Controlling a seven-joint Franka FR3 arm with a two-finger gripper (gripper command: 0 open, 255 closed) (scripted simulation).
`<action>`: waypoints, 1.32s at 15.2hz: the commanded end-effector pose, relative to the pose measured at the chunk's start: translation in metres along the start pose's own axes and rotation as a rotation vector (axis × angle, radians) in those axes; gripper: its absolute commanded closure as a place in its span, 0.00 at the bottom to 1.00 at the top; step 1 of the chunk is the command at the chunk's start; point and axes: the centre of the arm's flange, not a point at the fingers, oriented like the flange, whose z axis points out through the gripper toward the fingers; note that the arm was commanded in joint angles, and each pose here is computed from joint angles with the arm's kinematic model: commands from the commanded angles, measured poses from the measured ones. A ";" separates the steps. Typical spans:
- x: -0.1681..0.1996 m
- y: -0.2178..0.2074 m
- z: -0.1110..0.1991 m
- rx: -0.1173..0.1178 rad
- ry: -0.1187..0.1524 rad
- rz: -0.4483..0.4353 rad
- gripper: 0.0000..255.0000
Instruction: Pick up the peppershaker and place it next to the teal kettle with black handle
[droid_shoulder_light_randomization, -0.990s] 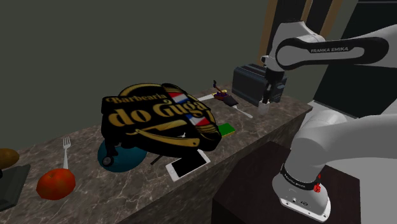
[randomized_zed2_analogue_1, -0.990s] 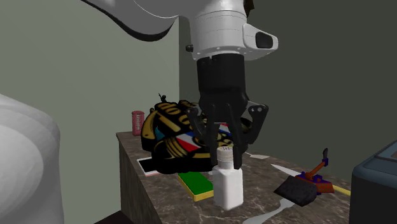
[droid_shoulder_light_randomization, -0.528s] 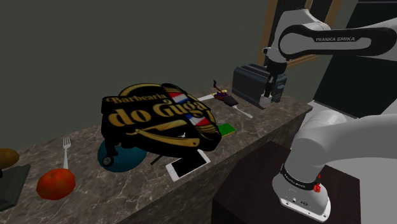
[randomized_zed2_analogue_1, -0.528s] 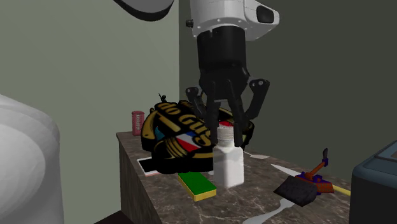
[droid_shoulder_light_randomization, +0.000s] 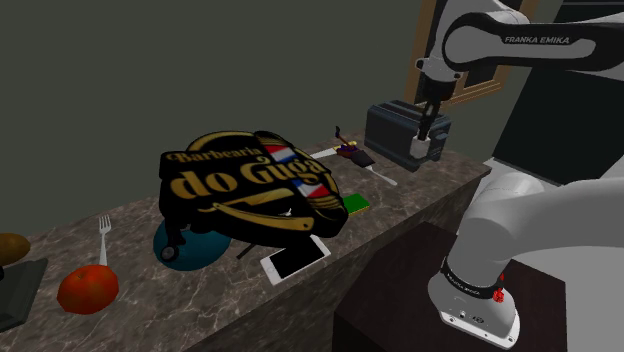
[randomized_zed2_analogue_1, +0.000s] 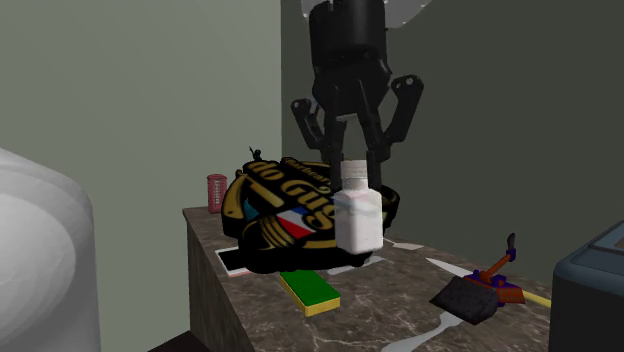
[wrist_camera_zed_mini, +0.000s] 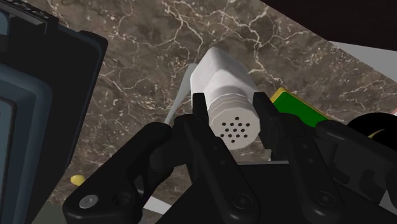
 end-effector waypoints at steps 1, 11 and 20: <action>0.000 0.001 -0.011 0.000 0.000 0.000 1.00; 0.004 0.004 -0.063 0.000 0.000 0.000 1.00; 0.019 -0.017 -0.095 0.000 0.000 0.000 1.00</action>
